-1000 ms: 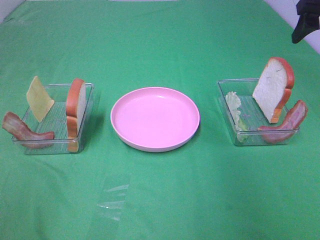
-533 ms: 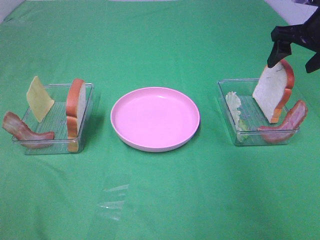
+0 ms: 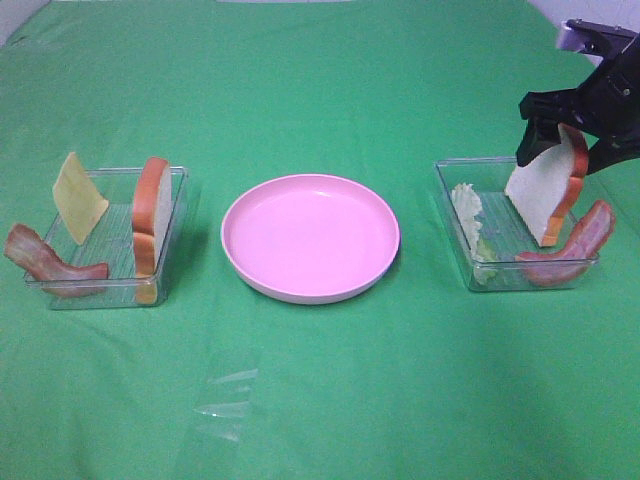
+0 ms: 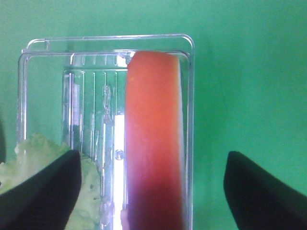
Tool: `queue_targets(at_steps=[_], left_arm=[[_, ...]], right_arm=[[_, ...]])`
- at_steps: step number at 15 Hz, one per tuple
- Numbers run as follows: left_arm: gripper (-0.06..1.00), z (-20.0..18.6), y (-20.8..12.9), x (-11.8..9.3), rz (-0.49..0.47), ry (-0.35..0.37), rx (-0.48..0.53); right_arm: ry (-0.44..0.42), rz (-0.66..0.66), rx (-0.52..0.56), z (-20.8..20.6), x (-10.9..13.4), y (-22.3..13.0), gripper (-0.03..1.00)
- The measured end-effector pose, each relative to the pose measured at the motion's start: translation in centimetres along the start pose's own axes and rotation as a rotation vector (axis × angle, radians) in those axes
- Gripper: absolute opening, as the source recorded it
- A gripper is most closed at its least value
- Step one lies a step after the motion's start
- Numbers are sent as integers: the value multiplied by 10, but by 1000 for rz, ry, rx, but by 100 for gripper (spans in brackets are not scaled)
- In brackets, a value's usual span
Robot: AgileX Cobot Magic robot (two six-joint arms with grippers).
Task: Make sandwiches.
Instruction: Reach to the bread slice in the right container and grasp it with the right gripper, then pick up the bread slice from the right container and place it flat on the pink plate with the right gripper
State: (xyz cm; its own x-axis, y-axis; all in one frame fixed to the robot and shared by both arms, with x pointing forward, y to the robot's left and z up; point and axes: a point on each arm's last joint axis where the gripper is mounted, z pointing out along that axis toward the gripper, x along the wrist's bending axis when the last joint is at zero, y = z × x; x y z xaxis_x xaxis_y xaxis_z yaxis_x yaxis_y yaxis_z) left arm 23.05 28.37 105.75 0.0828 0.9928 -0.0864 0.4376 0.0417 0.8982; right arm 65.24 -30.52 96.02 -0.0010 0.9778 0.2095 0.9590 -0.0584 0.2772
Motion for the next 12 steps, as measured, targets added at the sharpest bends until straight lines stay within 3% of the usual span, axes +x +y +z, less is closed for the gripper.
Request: queue_targets(at_steps=[3, 7, 12], left_arm=[[100, 0, 0, 0, 0, 0, 0], [100, 0, 0, 0, 0, 0, 0], [100, 0, 0, 0, 0, 0, 0]], right_arm=[[7, 8, -9, 0, 1, 1, 63], [12, 12, -9, 0, 1, 1, 27], [18, 14, -6, -2, 2, 1, 25]])
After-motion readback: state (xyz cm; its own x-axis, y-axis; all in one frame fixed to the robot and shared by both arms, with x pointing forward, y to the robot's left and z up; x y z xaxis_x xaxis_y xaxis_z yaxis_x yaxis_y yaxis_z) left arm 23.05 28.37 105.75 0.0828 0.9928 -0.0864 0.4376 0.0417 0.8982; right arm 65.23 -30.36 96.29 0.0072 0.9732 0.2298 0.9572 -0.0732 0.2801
